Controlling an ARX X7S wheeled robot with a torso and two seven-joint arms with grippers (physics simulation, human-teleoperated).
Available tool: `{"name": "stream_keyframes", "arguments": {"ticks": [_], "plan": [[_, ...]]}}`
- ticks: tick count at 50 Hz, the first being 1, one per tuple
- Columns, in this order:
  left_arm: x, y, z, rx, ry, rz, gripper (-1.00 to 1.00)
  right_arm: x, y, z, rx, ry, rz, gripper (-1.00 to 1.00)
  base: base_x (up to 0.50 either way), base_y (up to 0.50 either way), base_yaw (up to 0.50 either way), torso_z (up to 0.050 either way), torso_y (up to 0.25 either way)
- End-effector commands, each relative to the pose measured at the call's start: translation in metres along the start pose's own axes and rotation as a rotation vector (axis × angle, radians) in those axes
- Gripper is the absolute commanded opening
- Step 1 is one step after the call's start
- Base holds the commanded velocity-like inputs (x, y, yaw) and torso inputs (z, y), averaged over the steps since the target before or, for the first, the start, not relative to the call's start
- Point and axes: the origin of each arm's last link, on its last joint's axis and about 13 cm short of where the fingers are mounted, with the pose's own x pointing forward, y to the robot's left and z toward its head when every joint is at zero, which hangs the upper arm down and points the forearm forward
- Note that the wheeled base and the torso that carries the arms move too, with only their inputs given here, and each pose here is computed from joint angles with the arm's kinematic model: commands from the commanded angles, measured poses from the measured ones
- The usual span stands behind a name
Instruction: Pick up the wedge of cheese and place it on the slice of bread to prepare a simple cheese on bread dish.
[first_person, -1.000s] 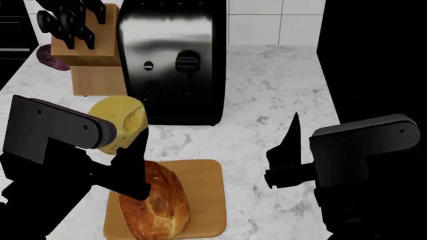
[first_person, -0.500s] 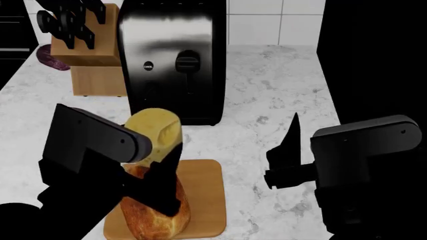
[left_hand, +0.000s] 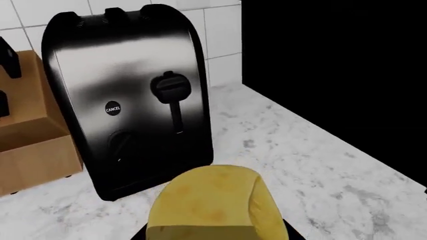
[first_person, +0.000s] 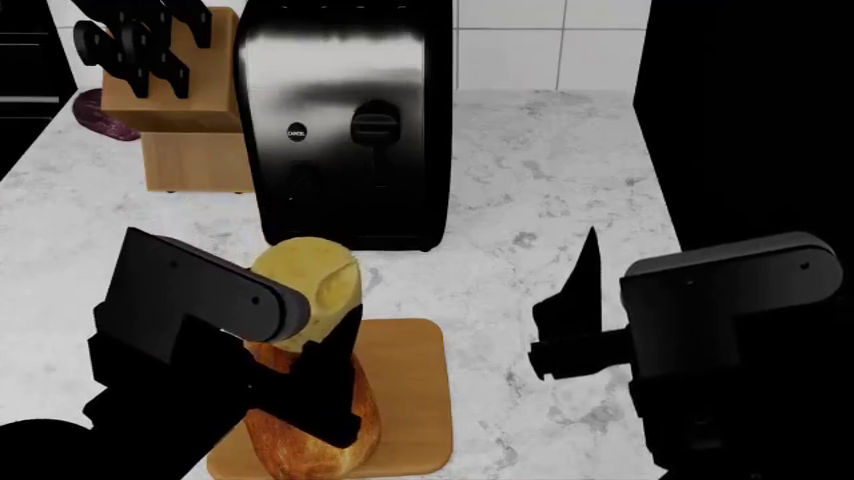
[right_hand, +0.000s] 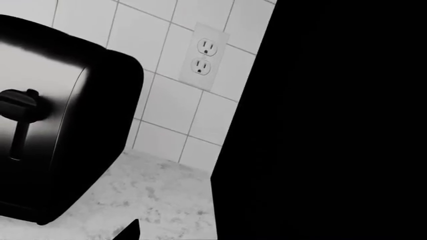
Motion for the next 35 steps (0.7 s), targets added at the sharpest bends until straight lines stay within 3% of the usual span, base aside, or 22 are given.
{"name": "stream_keyframes", "arguments": {"ticks": [1,16,35], "plan": [[0.001,0.003,-0.009,-0.023,0.015,0.034,-1.00,-0.002,-0.005,-0.004,-0.030,0.021,-0.035,1.00,0.00,0.00,0.00,0.000,0.000],[0.000,-0.001,-0.024,-0.035,0.045,0.014,-1.00,-0.002,-0.004,-0.006,-0.031,0.025,-0.032,1.00,0.00,0.00,0.00,0.000,0.000],[0.002,0.002,-0.024,-0.035,0.051,0.021,-1.00,-0.001,-0.005,-0.006,-0.034,0.024,-0.033,1.00,0.00,0.00,0.00,0.000,0.000]]}}
